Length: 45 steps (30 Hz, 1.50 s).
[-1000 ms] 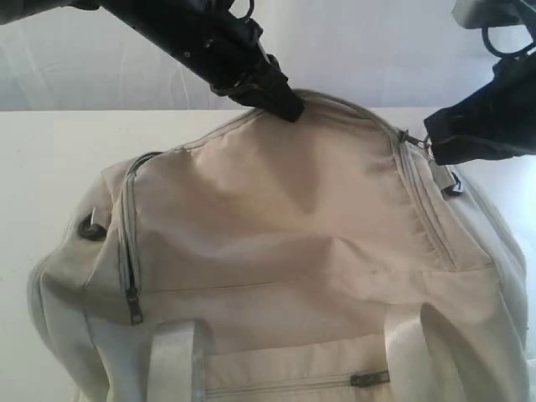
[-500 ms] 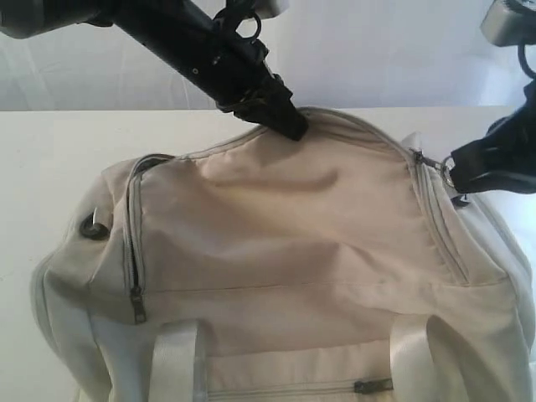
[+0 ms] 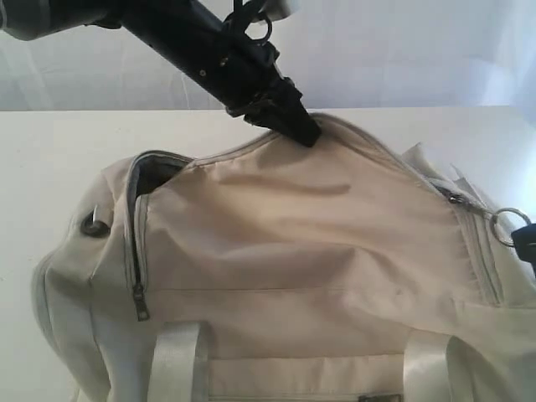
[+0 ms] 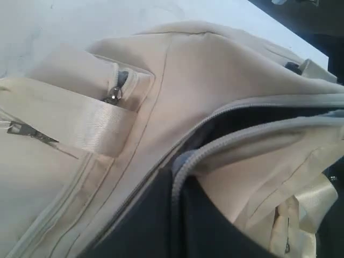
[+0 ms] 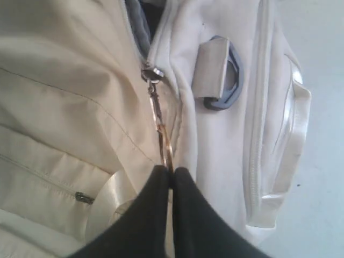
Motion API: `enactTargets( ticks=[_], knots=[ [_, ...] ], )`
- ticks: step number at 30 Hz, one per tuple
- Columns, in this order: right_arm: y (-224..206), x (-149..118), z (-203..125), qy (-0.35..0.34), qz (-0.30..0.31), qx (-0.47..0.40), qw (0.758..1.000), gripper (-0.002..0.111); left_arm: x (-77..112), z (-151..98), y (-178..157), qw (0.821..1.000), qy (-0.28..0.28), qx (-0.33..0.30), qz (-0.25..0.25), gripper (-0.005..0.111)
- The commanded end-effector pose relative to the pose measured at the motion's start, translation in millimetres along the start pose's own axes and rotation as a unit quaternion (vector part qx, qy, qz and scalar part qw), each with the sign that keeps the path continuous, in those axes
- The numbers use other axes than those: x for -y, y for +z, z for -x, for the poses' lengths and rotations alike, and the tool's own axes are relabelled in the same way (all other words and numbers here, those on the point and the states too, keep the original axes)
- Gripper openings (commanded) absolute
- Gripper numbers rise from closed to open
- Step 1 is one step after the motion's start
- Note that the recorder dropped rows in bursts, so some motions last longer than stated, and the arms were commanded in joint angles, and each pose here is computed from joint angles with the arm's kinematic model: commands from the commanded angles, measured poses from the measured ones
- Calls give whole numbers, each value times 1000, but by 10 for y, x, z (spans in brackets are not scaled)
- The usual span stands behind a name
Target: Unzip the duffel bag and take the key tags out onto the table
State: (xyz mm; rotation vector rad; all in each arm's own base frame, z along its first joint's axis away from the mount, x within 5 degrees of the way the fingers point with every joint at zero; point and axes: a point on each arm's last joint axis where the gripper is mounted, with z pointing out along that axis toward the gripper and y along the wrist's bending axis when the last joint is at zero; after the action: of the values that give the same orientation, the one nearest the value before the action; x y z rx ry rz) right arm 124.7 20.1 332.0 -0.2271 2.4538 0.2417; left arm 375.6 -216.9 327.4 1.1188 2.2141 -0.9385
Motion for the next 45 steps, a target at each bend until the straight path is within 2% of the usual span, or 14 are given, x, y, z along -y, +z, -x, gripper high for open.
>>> enactTargets(
  ticks=[1, 6, 9, 11, 16, 24, 32, 37, 45],
  knots=[
    [6, 107, -153, 0, -60, -31, 998, 0, -196, -47, -95, 999, 3, -7, 51, 0],
    [151, 109, 22, 31, -36, 28, 998, 0, -46, -139, -98, 998, 19, -56, -32, 0],
    [295, 113, 107, 34, -12, 23, 999, 0, 41, -158, -110, 994, 36, -65, -82, 0],
    [398, 124, 129, 38, -1, 2, 999, 0, 66, -146, -113, 993, 35, -58, -95, 0],
    [577, 151, 102, 32, 14, -65, 997, 0, 92, -72, -112, 993, 31, -17, -108, 0],
    [567, 119, -4, 17, 34, -128, 991, 0, 39, 7, -129, 995, 18, 30, -90, 0],
    [574, 105, -151, 17, 38, -158, 987, 0, -217, 1, -422, 990, -46, 92, -98, 0],
    [527, 83, -261, 14, 37, -157, 987, 0, -276, -48, -496, 990, -51, 85, -101, 0],
    [496, 81, -272, 9, 29, -134, 990, 0, -233, -83, -502, 989, -47, 65, -124, 0]
  ],
)
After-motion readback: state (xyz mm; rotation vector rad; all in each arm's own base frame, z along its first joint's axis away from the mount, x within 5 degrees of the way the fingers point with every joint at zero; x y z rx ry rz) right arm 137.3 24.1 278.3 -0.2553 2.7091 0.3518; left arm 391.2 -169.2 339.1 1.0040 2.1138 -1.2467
